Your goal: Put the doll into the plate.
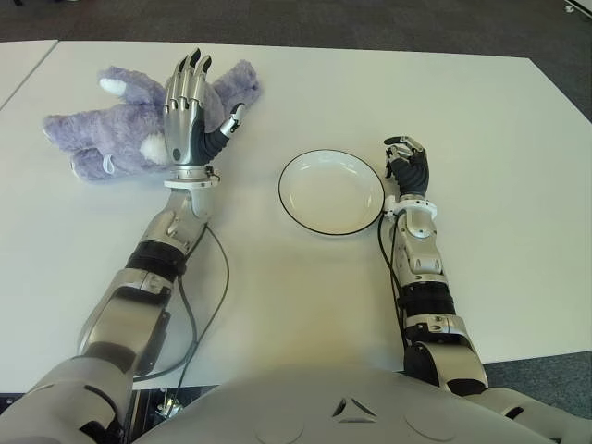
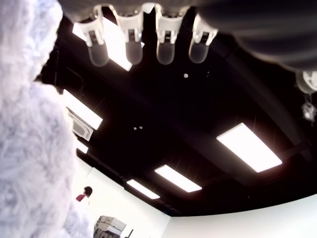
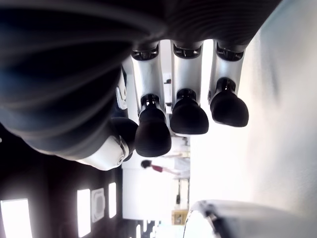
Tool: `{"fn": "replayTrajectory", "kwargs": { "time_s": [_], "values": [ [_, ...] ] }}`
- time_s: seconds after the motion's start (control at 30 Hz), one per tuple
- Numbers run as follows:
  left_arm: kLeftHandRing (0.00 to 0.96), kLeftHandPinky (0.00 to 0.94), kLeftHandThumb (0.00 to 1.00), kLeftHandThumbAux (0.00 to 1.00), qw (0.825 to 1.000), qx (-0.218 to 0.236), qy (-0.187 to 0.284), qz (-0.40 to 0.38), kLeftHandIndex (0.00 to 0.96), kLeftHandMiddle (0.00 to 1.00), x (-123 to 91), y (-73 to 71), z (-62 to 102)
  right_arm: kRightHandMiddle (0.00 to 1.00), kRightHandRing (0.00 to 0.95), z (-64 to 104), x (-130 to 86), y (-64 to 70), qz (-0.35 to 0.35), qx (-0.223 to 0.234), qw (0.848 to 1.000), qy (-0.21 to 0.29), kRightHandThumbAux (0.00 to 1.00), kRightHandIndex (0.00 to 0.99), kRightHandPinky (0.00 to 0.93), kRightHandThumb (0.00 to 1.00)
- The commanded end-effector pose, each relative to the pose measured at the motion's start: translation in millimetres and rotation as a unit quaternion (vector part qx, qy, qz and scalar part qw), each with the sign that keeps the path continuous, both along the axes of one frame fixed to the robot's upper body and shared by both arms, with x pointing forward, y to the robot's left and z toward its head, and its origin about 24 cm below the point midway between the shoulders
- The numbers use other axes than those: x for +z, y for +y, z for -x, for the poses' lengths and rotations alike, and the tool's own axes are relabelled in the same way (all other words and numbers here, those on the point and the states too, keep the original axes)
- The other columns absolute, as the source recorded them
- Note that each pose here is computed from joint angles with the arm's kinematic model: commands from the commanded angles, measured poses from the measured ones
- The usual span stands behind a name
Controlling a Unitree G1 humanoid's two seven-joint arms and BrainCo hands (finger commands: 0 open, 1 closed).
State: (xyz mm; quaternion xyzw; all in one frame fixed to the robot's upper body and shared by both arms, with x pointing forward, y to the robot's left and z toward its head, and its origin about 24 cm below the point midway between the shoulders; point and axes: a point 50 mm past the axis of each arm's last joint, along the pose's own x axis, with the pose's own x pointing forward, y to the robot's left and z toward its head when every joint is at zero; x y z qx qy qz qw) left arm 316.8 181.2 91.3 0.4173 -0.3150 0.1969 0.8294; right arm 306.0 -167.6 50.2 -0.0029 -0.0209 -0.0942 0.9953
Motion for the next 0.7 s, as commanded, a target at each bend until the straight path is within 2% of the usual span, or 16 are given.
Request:
{"fn": "replayTrajectory", "kwargs": {
  "time_s": [0.03,0.23,0.43,0.53,0.7],
  "values": [
    [0.000,0.000,0.179,0.090,1.000,-0.006,0.009,-0.007,0.000,0.000,0,2.5,6.9,0.816,0.821,16.3,-37,3.5,-0.010,-0.005,0.997,0.080,0.717,0.441,0.807,0.705],
    [0.000,0.000,0.112,0.106,0.997,0.017,0.002,-0.073,0.000,0.000,14,5.9,17.1,0.819,0.823,16.3,-37,4.6,-0.005,-0.002,0.997,0.083,0.716,0.441,0.821,0.706],
    [0.000,0.000,0.098,0.100,0.993,0.036,0.028,-0.110,0.000,0.000,20,7.6,27.1,0.813,0.817,16.2,-39,4.7,-0.004,0.001,0.996,0.086,0.717,0.441,0.799,0.706],
    [0.000,0.000,0.096,0.099,0.987,0.057,0.055,-0.139,0.000,0.000,22,14.9,32.5,0.810,0.815,16.0,-40,5.0,-0.005,0.004,0.996,0.088,0.718,0.441,0.808,0.706],
    [0.000,0.000,0.087,0.115,0.980,0.087,0.074,-0.165,0.000,0.000,23,28.3,35.9,0.812,0.819,16.1,-41,4.8,-0.008,0.007,0.996,0.090,0.718,0.441,0.820,0.706]
  ]
}}
